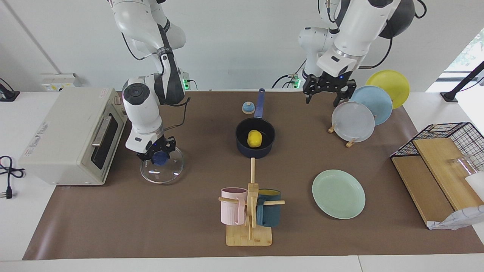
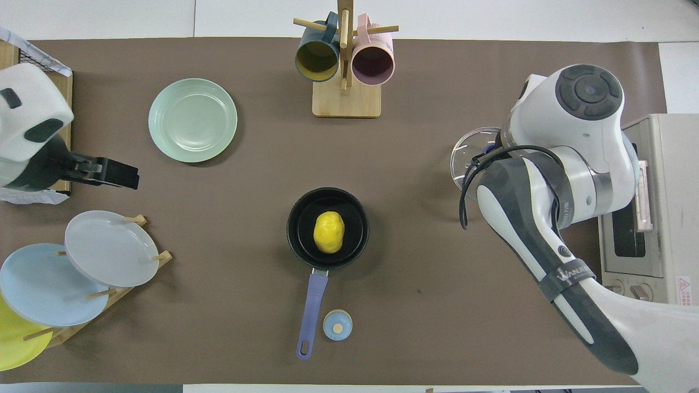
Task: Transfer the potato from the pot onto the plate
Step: 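Set the lid beside the toaster while the left gripper reaches the saucepan, then grasp the yellow potato inside the saucepan with the left gripper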
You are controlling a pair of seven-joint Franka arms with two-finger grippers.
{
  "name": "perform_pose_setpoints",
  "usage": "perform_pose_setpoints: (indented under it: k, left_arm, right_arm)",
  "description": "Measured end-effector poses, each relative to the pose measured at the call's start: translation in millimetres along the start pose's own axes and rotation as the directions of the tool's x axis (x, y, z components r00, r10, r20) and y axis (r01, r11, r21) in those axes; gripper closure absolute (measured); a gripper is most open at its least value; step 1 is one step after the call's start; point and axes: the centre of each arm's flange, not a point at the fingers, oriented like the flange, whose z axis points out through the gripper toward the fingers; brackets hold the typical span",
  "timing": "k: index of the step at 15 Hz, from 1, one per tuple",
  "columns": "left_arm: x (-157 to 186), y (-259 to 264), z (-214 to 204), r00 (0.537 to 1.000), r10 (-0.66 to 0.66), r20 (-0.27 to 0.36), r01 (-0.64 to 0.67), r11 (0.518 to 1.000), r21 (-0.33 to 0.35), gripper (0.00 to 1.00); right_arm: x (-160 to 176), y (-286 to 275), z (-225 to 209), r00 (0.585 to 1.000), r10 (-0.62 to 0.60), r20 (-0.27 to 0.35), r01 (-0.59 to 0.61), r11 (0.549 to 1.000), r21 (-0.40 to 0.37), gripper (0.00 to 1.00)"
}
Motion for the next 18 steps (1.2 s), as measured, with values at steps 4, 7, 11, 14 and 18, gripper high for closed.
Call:
perform_pose_setpoints:
  k: [4,7,11,14,18]
  left_arm:
    - [-20,76,44,1.0,-0.014,-0.022,0.014,1.0,-0.021,0.0]
    - [-32,109,96,1.0,0.0,-0.031,-0.001,1.0,-0.029,0.0]
    - [-29,139,163,1.0,-0.015,-0.003,0.015,1.0,-0.016,0.0]
    - [-25,138,187,0.999,-0.02,0.027,0.02,1.0,0.002,0.0]
    - [-20,139,214,0.998,-0.049,0.043,0.048,0.999,0.015,0.0]
  right_arm:
    - [-25,13,25,1.0,0.005,-0.019,-0.005,1.0,-0.002,0.4]
    - [-32,11,27,1.0,0.006,-0.019,-0.006,1.0,-0.001,0.35]
    - [-30,13,11,0.999,0.029,-0.022,-0.029,0.999,0.017,0.0]
    - [-15,22,-42,0.995,0.097,0.024,-0.098,0.993,0.071,0.0]
    - [-5,39,-143,0.961,0.249,0.121,-0.26,0.963,0.078,0.0]
